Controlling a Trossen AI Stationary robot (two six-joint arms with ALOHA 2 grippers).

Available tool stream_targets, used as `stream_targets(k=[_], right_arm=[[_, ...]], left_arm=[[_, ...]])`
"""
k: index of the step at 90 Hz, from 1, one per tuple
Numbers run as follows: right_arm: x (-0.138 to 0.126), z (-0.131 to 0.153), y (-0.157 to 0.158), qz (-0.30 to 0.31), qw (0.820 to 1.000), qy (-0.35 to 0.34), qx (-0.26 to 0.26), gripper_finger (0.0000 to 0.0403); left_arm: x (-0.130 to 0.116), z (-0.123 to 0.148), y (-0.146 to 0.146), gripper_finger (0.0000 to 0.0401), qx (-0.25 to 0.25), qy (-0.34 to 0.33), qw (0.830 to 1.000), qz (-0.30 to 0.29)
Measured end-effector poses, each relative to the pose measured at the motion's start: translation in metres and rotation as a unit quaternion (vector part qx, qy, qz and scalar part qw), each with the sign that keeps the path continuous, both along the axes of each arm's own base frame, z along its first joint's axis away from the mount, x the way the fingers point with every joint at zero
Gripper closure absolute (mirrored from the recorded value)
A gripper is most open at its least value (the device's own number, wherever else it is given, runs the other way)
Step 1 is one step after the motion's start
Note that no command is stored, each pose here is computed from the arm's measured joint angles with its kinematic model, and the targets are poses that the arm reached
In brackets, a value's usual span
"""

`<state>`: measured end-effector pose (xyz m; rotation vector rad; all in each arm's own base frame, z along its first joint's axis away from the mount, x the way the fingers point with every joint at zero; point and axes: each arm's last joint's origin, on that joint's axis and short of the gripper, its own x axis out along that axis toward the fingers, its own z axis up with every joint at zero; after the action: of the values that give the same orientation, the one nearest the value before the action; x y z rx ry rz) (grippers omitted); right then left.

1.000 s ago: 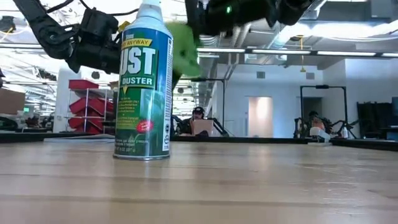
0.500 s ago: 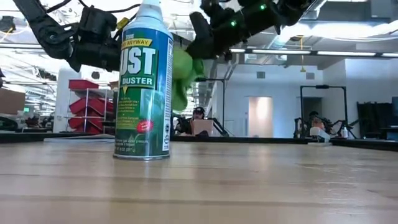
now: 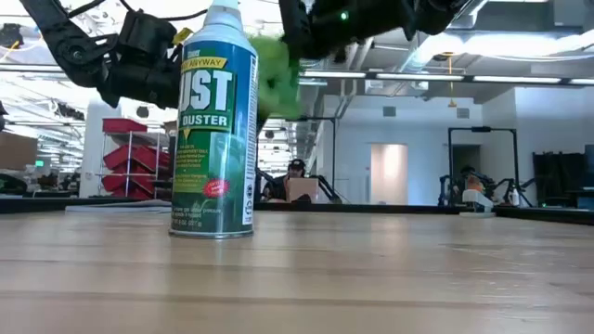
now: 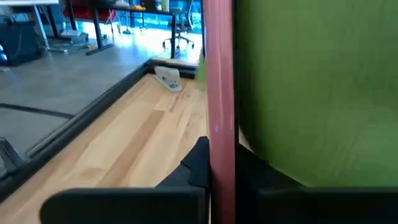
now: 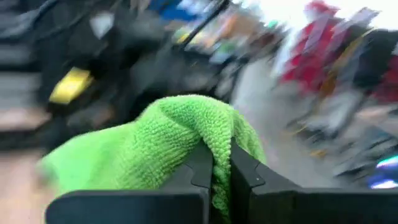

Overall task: Apply microfiber cloth
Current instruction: Wipe the front of the black cellphone with the green microfiber cloth

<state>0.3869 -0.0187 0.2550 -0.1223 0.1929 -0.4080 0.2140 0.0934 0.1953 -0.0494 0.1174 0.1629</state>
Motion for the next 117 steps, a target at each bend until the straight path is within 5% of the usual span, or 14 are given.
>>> stream_targets(k=[15, 38, 66, 94, 117], right_arm=[[0.0, -0.021, -0.003, 0.002, 0.997, 0.061, 0.046, 0.0402], [-0.004, -0.005, 0.003, -0.153, 0.986, 0.031, -0.051, 0.0402], [-0.021, 0.03, 0.031, -0.124, 0.991, -0.015, -0.046, 0.0402], [-0.051, 0.055, 0.12, -0.011, 0.998, -0.054, -0.03, 0.0402], [-0.099, 0.048, 0.201, -0.079, 0.995, -0.046, -0.032, 0.0403]], left_arm=[[-0.001, 0.005, 0.003, 0.0393, 0.006, -0.027, 1.0, 0.008], [-0.004, 0.001, 0.005, 0.0393, 0.005, -0.017, 0.999, 0.028], [-0.047, -0.003, -0.005, 0.0397, 0.016, -0.066, 0.996, 0.061], [-0.077, -0.02, -0.021, 0.0398, 0.013, -0.076, 0.995, 0.066], [-0.079, -0.022, -0.022, 0.0399, 0.002, -0.064, 0.996, 0.065]])
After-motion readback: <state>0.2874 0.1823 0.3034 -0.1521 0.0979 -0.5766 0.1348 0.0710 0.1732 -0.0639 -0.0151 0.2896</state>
